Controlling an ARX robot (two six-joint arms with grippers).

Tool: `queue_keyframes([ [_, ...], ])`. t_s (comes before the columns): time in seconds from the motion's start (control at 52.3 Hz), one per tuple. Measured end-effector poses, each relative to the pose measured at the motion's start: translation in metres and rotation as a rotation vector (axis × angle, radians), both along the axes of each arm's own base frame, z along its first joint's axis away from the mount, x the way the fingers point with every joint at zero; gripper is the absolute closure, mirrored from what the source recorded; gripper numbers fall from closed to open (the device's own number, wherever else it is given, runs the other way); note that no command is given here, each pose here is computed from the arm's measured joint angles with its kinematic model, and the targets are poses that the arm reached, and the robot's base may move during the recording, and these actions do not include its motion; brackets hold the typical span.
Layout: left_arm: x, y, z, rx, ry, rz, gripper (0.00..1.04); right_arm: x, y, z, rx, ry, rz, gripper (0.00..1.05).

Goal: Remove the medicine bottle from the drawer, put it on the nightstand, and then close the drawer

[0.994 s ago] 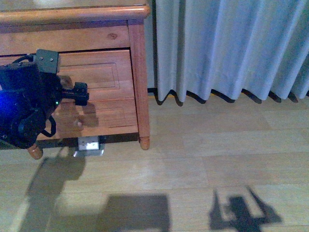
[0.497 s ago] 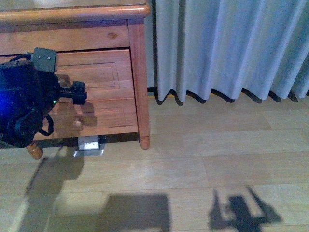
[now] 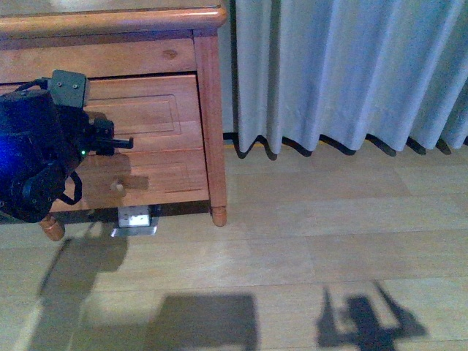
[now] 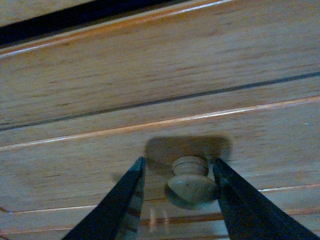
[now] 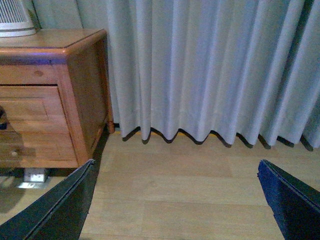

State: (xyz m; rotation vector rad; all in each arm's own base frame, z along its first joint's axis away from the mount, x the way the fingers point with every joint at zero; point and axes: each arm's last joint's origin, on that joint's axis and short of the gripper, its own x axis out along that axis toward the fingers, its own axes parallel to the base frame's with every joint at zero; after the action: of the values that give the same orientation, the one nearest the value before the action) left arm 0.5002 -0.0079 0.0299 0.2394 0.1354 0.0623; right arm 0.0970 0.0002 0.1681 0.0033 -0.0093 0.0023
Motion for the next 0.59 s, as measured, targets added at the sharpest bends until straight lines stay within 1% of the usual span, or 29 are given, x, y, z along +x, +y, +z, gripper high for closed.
queue_keyframes([
  [0.038, 0.000, -0.001, 0.000, -0.002, 0.001, -0.002, 0.75, 0.000, 0.000, 0.000, 0.000, 0.000, 0.000, 0.07],
  [0.096, -0.001, -0.002, -0.001, -0.002, 0.002, -0.003, 0.78, 0.000, 0.000, 0.000, 0.000, 0.000, 0.000, 0.07],
  [0.344, -0.008, -0.001, 0.001, -0.023, 0.002, 0.003, 0.79, 0.000, 0.000, 0.000, 0.000, 0.000, 0.000, 0.07],
  [0.592, -0.050, -0.007, 0.003, -0.055, 0.030, 0.021, 0.79, 0.000, 0.000, 0.000, 0.000, 0.000, 0.000, 0.07],
])
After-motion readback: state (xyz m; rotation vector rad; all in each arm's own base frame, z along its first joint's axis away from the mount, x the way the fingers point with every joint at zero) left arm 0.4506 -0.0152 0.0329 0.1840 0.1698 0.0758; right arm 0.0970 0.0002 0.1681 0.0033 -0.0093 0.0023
